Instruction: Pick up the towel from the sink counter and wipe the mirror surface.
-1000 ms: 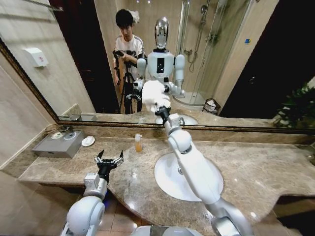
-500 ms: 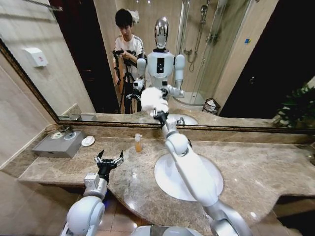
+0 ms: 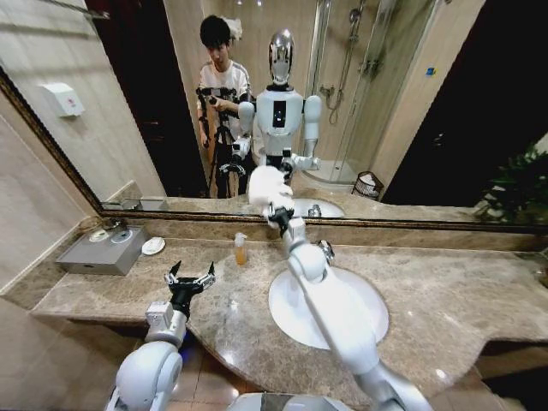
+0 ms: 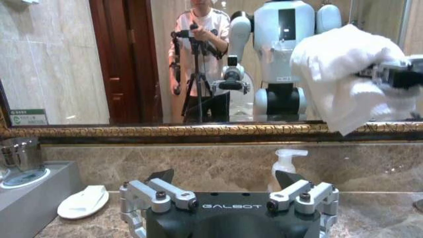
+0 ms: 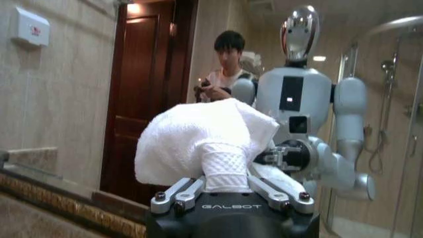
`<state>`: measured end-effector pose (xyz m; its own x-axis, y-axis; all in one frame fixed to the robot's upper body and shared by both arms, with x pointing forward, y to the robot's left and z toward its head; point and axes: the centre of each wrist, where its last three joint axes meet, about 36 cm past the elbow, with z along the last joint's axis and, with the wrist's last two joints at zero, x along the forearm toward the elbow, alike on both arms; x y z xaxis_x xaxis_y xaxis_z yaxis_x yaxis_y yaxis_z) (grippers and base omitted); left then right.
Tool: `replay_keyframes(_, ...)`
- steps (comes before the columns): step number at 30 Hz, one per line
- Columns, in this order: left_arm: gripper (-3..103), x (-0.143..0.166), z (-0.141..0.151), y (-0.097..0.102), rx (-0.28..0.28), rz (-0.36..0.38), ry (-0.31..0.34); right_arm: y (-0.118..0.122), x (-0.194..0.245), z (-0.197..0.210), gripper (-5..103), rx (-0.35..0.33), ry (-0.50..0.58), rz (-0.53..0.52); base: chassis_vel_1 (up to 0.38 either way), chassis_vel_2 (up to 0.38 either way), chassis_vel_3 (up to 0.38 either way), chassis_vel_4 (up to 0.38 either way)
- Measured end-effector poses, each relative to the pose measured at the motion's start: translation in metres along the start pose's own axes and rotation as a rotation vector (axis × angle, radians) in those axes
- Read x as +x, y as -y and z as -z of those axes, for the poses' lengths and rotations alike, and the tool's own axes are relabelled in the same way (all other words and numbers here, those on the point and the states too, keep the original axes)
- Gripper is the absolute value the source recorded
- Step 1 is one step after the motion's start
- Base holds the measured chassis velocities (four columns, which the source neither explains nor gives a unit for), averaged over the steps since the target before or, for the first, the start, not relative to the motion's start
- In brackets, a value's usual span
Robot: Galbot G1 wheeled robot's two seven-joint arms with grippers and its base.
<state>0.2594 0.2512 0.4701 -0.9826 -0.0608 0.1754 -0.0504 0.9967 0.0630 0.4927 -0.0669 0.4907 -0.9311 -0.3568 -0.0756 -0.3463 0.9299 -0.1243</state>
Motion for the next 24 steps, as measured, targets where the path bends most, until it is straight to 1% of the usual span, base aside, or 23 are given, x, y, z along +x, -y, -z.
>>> replay_keyframes(1, 100, 0.000, 0.000, 0.000, 0.000, 0.000, 0.000, 0.000, 0.000, 0.000, 12, 0.000, 0.000, 0.000, 0.000, 0.000, 0.000, 0.000)
replay_keyframes(4, 100, 0.000, 0.000, 0.000, 0.000, 0.000, 0.000, 0.007, -0.010, 0.035, 12, 0.000, 0.081, -0.016, 0.000, 0.000, 0.000, 0.000)
replay_keyframes(5, 100, 0.000, 0.000, 0.000, 0.000, 0.000, 0.000, 0.007, -0.010, 0.035, 12, 0.000, 0.081, -0.016, 0.000, 0.000, 0.000, 0.000)
replay_keyframes(7, 100, 0.000, 0.000, 0.000, 0.000, 0.000, 0.000, 0.013, -0.011, 0.063, 12, -0.005, 0.148, -0.031, 0.000, 0.000, 0.000, 0.000)
replay_keyframes(10, 100, 0.000, 0.000, 0.000, 0.000, 0.000, 0.000, 0.014, -0.008, 0.069, 12, -0.006, 0.165, -0.032, 0.000, 0.000, 0.000, 0.000)
replay_keyframes(13, 100, 0.000, 0.000, 0.000, 0.000, 0.000, 0.000, 0.011, -0.008, 0.058, 12, -0.001, 0.138, -0.025, 0.000, 0.000, 0.000, 0.000)
replay_keyframes(15, 100, 0.000, 0.000, 0.000, 0.000, 0.000, 0.000, 0.004, -0.007, 0.030, 12, -0.003, 0.067, -0.010, 0.000, 0.000, 0.000, 0.000)
replay_keyframes(16, 100, 0.000, 0.000, 0.000, 0.000, 0.000, 0.000, 0.004, -0.007, 0.030, 12, -0.003, 0.067, -0.010, 0.000, 0.000, 0.000, 0.000)
replay_keyframes(17, 100, 0.000, 0.000, 0.000, 0.000, 0.000, 0.000, -0.001, -0.005, 0.012, 12, -0.008, 0.022, -0.003, 0.000, 0.000, 0.000, 0.000)
replay_keyframes(20, 100, 0.000, 0.000, 0.000, 0.000, 0.000, 0.000, -0.007, 0.001, -0.008, 12, -0.012, -0.030, 0.008, 0.000, 0.000, 0.000, 0.000)
replay_keyframes(24, 100, 0.000, 0.000, 0.000, 0.000, 0.000, 0.000, -0.008, 0.002, -0.005, 12, -0.020, -0.034, 0.015, 0.000, 0.000, 0.000, 0.000)
